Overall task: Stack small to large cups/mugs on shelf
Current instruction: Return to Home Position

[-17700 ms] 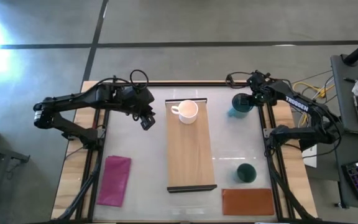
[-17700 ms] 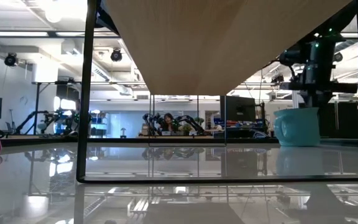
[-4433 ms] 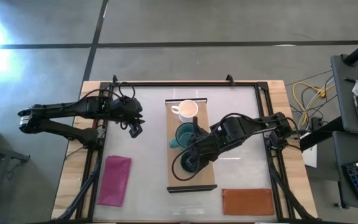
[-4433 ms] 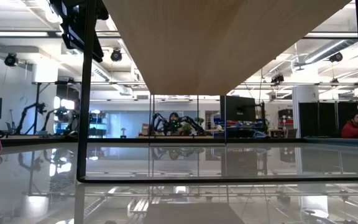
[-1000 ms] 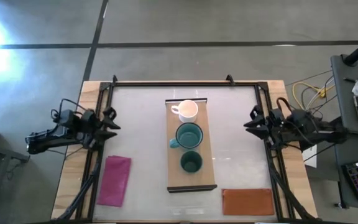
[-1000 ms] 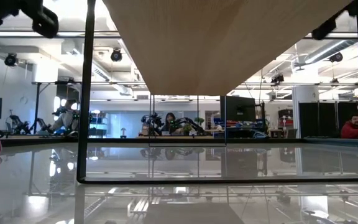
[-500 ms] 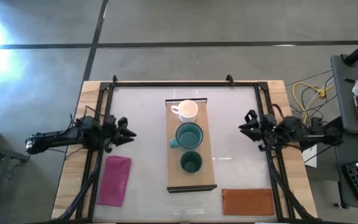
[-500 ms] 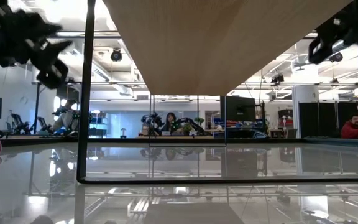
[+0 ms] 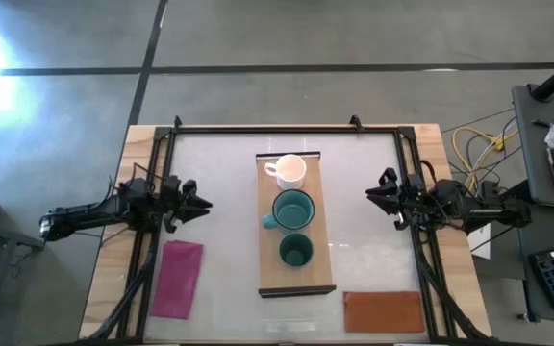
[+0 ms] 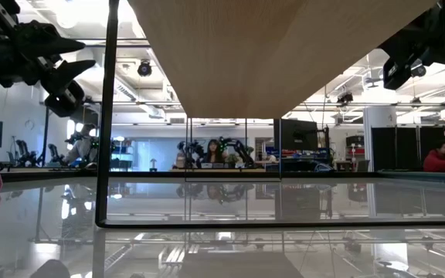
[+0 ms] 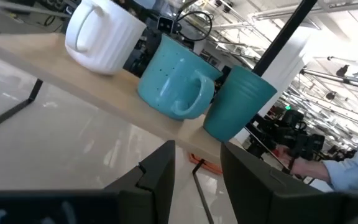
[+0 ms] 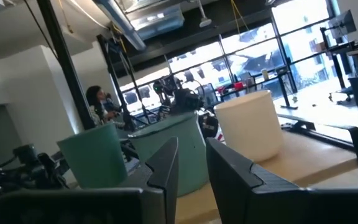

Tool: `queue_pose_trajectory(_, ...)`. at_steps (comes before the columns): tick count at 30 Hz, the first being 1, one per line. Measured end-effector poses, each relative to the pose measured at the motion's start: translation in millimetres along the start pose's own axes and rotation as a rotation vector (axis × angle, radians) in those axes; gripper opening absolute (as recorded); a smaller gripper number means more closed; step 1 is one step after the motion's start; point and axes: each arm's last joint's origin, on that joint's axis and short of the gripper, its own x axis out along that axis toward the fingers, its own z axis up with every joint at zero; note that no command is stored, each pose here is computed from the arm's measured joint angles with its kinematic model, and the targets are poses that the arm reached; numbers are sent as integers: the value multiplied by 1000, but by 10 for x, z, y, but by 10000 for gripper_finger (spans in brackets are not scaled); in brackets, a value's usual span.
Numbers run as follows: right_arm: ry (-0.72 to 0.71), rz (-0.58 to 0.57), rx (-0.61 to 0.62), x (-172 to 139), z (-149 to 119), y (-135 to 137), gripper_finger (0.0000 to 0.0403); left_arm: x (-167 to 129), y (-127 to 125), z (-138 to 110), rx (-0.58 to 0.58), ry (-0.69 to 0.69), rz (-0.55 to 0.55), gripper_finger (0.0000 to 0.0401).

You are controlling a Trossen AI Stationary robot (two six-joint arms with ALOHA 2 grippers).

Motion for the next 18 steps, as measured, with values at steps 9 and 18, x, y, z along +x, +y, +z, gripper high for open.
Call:
queue_pose_trajectory(9, 98, -46, 6, 7, -97, -37, 78, 18, 21, -21, -13, 25, 17, 115)
queue_pose_trajectory(18, 131, -57, 4, 25, -129, -47, 75, 19, 21, -22, -12, 25, 16, 115)
